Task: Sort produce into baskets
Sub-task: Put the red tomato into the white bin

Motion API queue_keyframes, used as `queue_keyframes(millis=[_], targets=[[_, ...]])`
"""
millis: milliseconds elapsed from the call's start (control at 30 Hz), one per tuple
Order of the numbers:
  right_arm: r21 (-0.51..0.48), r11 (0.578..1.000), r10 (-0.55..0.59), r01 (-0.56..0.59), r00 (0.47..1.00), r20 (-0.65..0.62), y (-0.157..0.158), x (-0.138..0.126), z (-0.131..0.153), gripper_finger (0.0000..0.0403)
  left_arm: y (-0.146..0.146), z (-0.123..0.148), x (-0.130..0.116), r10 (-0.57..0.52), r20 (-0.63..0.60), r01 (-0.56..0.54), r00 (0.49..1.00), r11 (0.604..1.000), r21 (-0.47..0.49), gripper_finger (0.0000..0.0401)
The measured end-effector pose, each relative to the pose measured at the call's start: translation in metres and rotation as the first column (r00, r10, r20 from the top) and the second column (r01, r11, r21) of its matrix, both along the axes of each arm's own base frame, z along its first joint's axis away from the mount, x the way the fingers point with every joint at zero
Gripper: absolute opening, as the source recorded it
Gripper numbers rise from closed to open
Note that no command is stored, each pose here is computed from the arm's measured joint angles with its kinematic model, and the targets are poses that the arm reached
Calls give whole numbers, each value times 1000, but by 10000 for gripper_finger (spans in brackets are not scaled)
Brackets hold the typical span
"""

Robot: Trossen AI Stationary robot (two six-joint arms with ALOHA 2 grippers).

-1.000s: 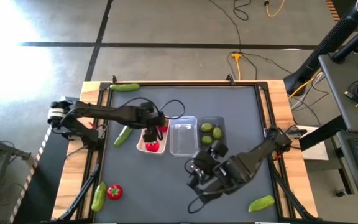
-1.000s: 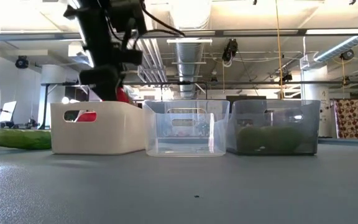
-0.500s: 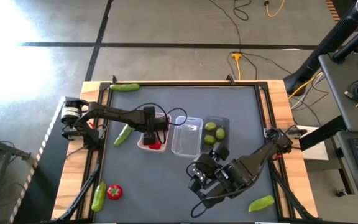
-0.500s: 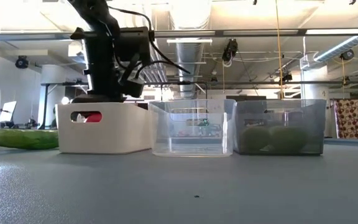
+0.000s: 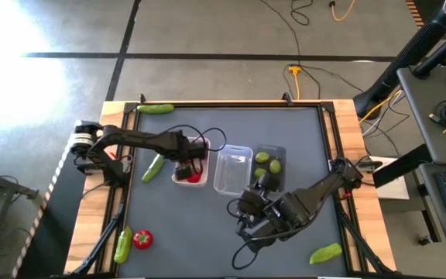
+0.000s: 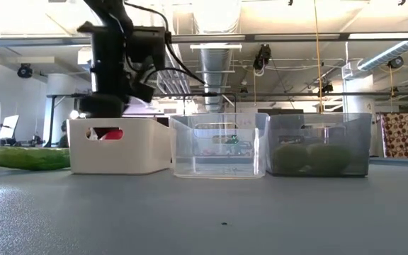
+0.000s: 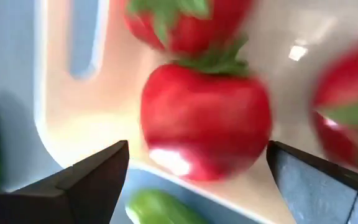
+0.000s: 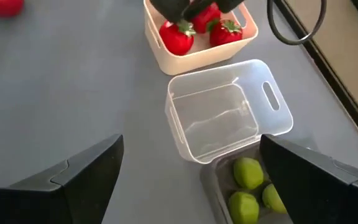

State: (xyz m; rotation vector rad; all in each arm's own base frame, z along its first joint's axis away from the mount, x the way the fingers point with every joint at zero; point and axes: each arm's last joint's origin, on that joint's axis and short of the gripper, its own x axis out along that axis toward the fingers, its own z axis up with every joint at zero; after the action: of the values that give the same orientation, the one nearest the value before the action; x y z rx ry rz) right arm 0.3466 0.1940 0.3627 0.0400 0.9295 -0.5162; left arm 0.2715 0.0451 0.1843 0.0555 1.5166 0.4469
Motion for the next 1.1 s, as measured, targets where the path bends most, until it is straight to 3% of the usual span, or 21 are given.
queue_keyframes(millis=[67, 333, 500, 633, 867, 1100], targets=[[4, 1000, 19, -19, 999, -28, -5, 3, 0, 368, -5, 7, -7, 23, -18, -24, 1000, 998, -62, 361], [-55, 997, 49, -56, 992, -119, -39, 21, -7, 368, -48, 54, -55, 59, 12, -58, 998, 993, -104, 357], [3, 995, 100, -101, 984, -149, -51, 35, -18, 368, -112, 84, -91, 118, 144, -59, 982, 930, -362, 345], [48, 986, 166, -161, 980, -114, -52, 49, -32, 368, -172, 90, -124, 92, 201, 13, 975, 883, -468, 341], [126, 976, 187, -177, 980, -69, -50, 62, -52, 368, -243, 66, -163, 48, 179, 40, 983, 890, -454, 367], [199, 976, 107, -91, 992, -71, -48, 61, -62, 368, -270, 36, -168, -119, 134, 160, 984, 917, -364, 388]])
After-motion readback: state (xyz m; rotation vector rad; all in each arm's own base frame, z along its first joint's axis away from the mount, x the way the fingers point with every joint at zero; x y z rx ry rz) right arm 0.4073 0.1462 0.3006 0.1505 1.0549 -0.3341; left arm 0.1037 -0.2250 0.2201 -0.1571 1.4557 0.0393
